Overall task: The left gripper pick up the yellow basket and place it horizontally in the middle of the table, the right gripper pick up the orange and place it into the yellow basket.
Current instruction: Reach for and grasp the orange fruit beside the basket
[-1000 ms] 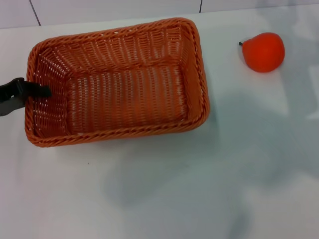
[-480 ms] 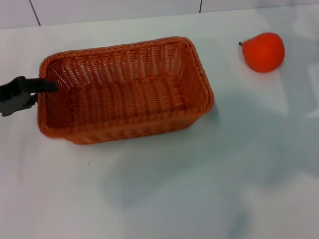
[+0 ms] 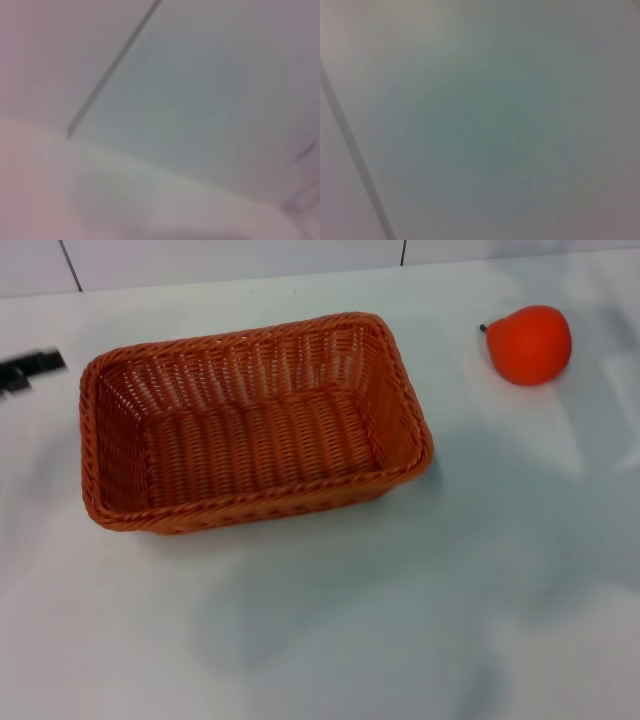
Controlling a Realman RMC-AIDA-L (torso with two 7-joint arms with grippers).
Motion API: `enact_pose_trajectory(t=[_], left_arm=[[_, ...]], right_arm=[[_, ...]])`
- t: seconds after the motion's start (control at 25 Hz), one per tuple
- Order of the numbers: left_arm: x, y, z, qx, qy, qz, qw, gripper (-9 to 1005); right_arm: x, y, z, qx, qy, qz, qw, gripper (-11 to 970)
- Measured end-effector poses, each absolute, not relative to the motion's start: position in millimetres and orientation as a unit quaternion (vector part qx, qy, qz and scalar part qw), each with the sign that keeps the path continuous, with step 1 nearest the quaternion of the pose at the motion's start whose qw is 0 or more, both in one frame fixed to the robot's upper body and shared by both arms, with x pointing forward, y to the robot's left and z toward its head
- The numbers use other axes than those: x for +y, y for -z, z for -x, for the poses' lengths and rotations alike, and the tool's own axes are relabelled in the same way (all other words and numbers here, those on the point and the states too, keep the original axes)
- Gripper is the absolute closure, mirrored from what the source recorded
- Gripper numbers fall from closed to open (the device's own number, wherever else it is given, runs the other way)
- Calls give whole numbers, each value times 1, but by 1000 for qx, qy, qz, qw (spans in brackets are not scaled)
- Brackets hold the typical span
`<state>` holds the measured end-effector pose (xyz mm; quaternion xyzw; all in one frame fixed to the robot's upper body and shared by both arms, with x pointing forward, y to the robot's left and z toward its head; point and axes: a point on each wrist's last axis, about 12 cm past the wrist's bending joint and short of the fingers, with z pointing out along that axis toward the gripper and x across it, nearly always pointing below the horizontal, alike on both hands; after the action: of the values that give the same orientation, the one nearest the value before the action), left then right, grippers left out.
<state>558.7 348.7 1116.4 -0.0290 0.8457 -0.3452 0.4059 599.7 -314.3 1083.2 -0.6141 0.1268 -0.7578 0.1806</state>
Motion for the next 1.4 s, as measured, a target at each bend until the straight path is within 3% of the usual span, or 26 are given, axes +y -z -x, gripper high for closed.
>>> enact_pose_trajectory(t=[0.12, 0.32, 0.6, 0.88, 1.4], left_arm=[[355, -1117, -552, 800, 332, 4, 501, 263], [354, -1105, -535, 692, 331, -12, 642, 271], [328, -1087, -513, 576, 265, -65, 770, 271], [320, -1084, -515, 565, 262, -64, 780, 276], [316, -1083, -517, 564, 269, -60, 779, 276]], right_arm=[[-316, -1090, -603, 80, 747, 629, 203, 55], [-332, -1113, -616, -16, 682, 687, 249, 55], [-355, -1146, -633, -134, 540, 801, 221, 56], [-351, -1157, -640, -191, 431, 868, 157, 56], [-318, -1119, -649, -213, 387, 893, 82, 57]])
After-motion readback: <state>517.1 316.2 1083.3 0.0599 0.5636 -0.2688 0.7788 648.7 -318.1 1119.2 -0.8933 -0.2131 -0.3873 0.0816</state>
